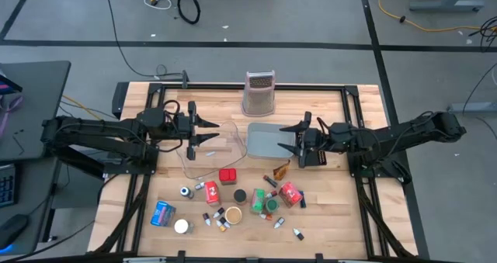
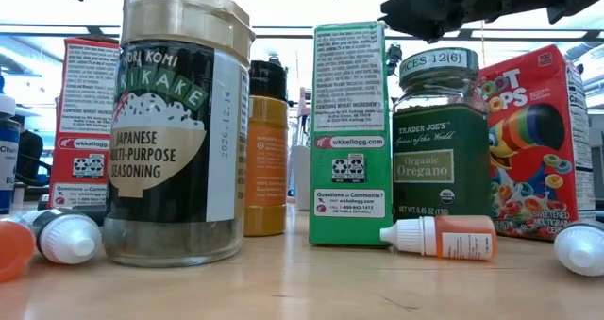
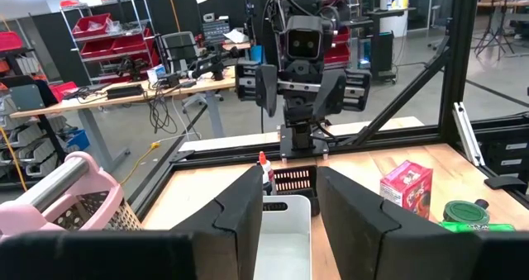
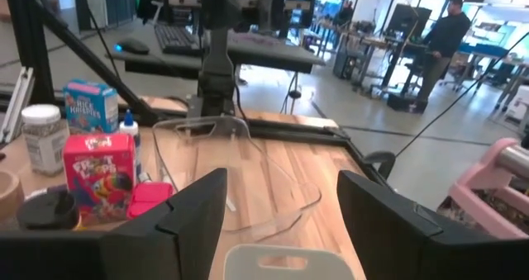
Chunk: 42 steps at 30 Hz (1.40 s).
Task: Pick & Place Kitchen Items
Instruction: Put the large blue food coloring bottle into the black basket
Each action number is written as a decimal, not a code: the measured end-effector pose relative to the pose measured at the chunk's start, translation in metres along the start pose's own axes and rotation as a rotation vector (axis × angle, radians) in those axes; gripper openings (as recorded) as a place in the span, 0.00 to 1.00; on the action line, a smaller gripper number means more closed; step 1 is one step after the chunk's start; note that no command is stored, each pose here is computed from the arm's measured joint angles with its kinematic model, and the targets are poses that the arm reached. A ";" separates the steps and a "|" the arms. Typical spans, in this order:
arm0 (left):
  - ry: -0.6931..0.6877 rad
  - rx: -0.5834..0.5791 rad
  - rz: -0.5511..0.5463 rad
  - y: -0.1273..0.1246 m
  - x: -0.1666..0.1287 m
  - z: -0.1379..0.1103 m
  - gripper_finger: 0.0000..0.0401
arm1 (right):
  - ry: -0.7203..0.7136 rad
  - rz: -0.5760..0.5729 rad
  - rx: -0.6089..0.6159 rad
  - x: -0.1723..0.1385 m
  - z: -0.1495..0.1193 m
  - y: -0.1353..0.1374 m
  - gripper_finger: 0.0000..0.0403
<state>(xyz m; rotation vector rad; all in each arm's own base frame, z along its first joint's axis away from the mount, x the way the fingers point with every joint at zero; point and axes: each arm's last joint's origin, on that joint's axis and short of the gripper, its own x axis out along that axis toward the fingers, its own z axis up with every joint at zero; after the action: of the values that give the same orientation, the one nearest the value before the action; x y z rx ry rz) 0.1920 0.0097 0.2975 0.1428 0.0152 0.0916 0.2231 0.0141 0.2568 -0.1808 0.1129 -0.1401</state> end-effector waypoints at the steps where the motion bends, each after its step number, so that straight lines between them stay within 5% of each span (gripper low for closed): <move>1: 0.000 0.000 0.000 0.000 0.000 0.000 0.31 | 0.005 0.001 0.002 0.000 -0.001 0.000 0.60; 28: 0.001 0.000 0.000 0.000 0.000 0.000 0.31 | -0.020 -0.001 -0.013 0.000 0.002 0.000 0.60; 42: 0.000 0.000 0.000 0.000 0.000 0.000 0.31 | -0.043 0.127 0.078 0.000 0.003 0.003 0.60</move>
<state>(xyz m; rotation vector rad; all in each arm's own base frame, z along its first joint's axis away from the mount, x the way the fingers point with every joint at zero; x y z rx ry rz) 0.1920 0.0098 0.2975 0.1428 0.0153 0.0918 0.2235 0.0180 0.2594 -0.0989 0.0756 -0.0141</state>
